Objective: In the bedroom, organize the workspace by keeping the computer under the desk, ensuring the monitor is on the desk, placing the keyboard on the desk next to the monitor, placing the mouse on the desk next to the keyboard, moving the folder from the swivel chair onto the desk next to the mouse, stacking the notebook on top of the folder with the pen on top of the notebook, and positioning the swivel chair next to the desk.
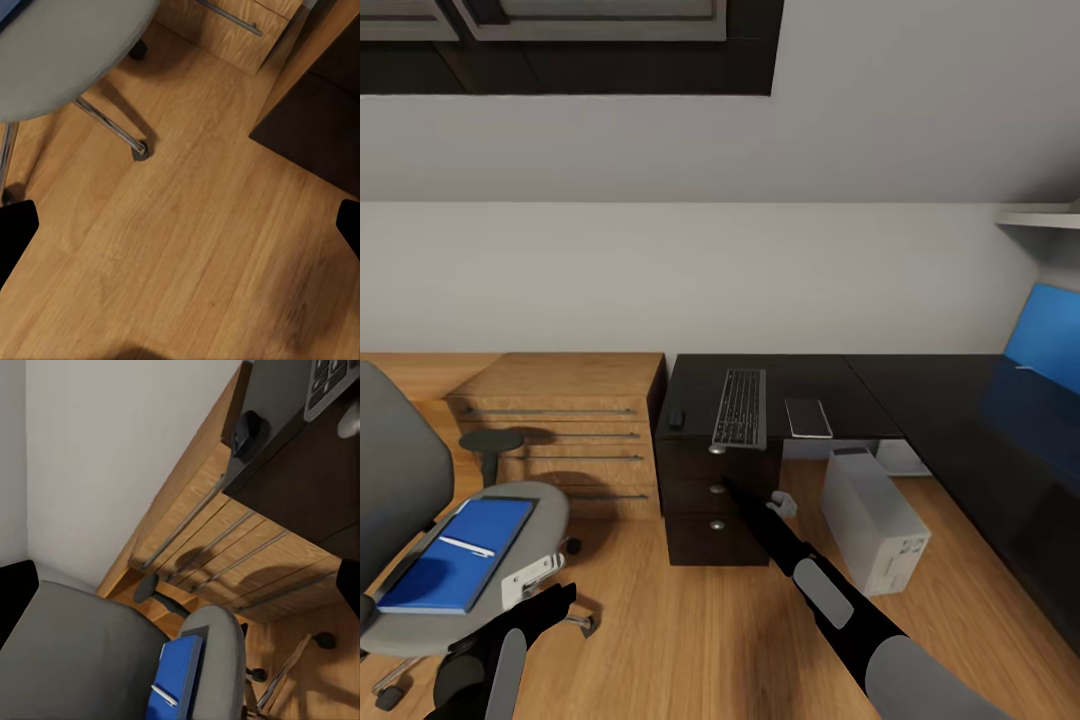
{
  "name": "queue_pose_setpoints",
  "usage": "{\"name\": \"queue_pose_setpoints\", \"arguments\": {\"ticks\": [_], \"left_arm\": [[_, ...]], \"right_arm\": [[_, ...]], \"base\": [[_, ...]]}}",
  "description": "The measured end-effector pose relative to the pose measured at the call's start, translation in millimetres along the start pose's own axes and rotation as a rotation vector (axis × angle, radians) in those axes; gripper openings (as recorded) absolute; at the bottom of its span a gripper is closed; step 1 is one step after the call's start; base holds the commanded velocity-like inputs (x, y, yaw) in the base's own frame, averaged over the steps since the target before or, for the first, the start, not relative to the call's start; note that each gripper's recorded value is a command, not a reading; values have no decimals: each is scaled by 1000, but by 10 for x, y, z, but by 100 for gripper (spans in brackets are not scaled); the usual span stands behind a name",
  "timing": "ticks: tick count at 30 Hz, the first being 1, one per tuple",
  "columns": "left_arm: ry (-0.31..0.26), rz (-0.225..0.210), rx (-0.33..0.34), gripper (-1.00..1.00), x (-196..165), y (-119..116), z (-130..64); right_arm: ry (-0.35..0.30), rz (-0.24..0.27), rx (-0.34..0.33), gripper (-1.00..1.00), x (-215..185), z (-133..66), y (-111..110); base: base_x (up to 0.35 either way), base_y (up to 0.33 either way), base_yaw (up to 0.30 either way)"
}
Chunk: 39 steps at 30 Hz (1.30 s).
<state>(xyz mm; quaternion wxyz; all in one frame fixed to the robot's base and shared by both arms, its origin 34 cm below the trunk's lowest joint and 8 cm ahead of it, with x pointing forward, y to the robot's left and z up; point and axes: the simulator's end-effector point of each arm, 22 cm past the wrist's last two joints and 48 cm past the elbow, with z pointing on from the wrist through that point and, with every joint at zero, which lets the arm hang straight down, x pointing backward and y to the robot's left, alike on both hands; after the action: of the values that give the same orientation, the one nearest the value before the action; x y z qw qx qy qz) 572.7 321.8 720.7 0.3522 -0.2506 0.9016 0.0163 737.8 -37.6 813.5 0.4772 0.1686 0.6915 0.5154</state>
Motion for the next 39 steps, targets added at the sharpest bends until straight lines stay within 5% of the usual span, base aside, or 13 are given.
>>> {"name": "queue_pose_setpoints", "arguments": {"ticks": [26, 39], "left_arm": [[3, 1, -2, 100, 343, 98, 336], [3, 1, -2, 100, 525, 151, 505]], "right_arm": [[-10, 5, 3, 100, 208, -35, -417], [-44, 35, 89, 100, 246, -43, -799]], "base": [[0, 0, 0], [0, 0, 0]]}}
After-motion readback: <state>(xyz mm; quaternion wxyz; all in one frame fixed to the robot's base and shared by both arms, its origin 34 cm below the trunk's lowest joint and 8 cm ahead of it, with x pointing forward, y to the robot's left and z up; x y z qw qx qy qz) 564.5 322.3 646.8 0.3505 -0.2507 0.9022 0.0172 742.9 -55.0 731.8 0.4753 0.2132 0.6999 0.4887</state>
